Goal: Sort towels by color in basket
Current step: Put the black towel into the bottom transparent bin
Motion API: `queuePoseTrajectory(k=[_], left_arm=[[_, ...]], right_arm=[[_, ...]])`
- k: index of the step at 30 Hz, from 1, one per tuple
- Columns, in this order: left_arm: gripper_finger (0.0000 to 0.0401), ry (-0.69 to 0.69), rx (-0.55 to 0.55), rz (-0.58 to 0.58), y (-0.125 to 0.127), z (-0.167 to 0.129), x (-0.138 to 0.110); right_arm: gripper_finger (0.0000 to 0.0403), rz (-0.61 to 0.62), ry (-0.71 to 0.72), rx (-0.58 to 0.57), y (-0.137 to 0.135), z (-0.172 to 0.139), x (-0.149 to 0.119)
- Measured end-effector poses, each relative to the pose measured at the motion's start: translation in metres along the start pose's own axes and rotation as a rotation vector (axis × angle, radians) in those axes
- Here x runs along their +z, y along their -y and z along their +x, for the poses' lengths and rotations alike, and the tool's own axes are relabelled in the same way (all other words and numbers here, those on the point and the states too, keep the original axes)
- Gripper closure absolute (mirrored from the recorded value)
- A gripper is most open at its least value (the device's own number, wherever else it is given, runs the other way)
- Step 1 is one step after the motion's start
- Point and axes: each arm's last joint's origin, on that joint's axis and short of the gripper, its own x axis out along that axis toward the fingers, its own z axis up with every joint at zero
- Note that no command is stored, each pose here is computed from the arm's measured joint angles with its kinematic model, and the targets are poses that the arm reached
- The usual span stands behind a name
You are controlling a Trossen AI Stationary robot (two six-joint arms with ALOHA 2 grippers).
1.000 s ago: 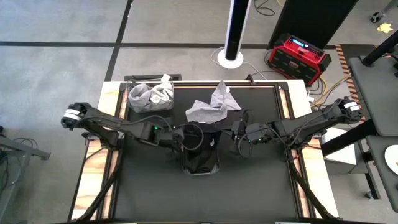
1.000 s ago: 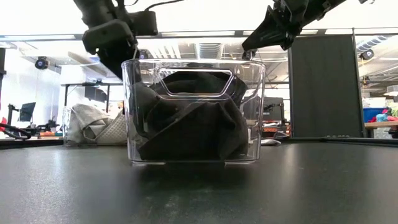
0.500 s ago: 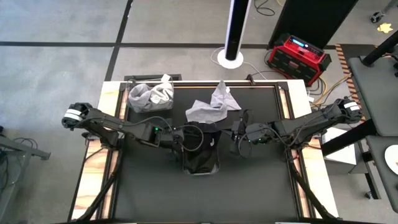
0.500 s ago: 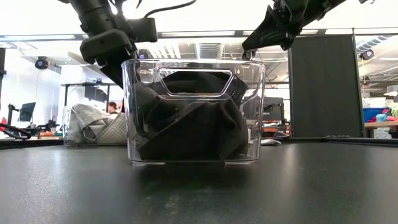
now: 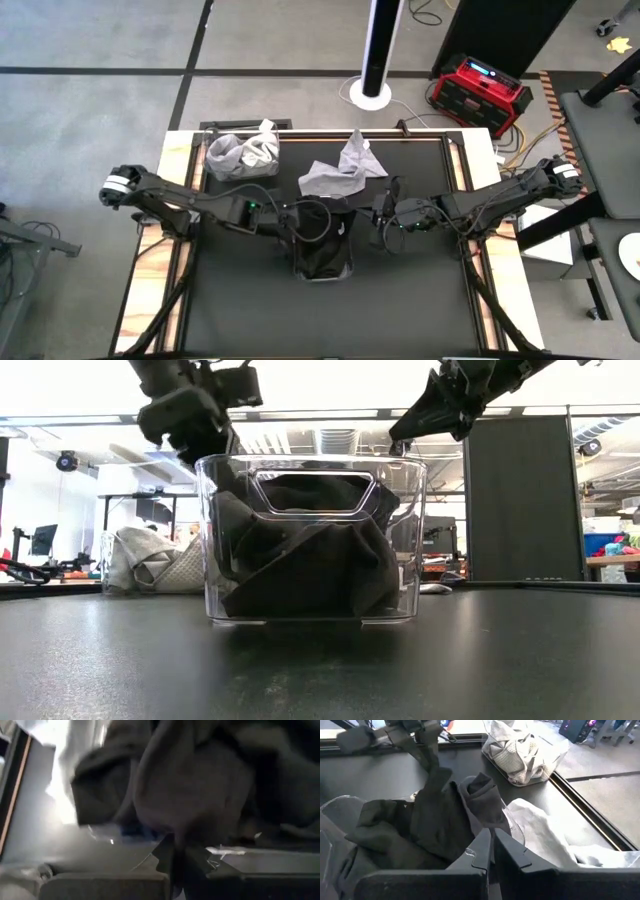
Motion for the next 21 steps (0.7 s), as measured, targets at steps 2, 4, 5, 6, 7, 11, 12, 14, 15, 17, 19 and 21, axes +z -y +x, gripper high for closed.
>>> queuePoseTrajectory(k=[2, 4, 5, 6, 7, 11, 12, 14, 15, 17, 19, 21], left_arm=[[0.04, 0.027, -0.004, 0.016, -0.001, -0.005, 0.007], [0.04, 0.06, -0.008, 0.033, -0.001, -0.009, 0.014], [0.04, 0.077, -0.01, 0.043, -0.001, -0.01, 0.017], [0.04, 0.098, -0.012, 0.055, -0.002, -0.012, 0.02], [0.0401, 0.123, -0.015, 0.067, -0.002, -0.014, 0.024], [0.0401, 0.236, -0.031, 0.116, -0.001, -0.016, 0.036], [0.0401, 0.258, -0.041, 0.131, -0.001, -0.016, 0.039], [0.0401, 0.288, -0.049, 0.146, -0.001, -0.013, 0.043], [0.0401, 0.291, -0.051, 0.15, -0.001, -0.01, 0.044], [0.0401, 0.3, -0.044, 0.148, -0.002, -0.002, 0.047], [0.0401, 0.3, -0.035, 0.144, -0.003, 0.008, 0.05], [0.0401, 0.298, -0.025, 0.138, -0.004, 0.018, 0.054]], right_arm=[[0.039, 0.003, 0.007, 0.001, 0.0, 0.0, 0.001], [0.039, 0.005, 0.023, 0.004, -0.001, 0.0, 0.002], [0.039, 0.0, 0.027, 0.004, -0.001, 0.001, 0.003], [0.039, -0.005, 0.025, 0.003, -0.001, 0.001, 0.002], [0.039, -0.007, 0.022, 0.003, -0.001, 0.001, 0.002], [0.039, -0.003, 0.022, 0.003, -0.001, 0.002, 0.002], [0.039, -0.005, 0.018, 0.003, -0.001, 0.002, 0.001], [0.039, -0.001, 0.018, 0.003, -0.001, 0.002, 0.001], [0.039, 0.0, 0.018, 0.002, -0.001, 0.002, 0.001], [0.039, 0.0, 0.017, 0.003, -0.001, 0.002, 0.001], [0.039, 0.001, 0.017, 0.003, -0.001, 0.002, 0.001], [0.039, 0.001, 0.017, 0.002, -0.001, 0.002, 0.001]])
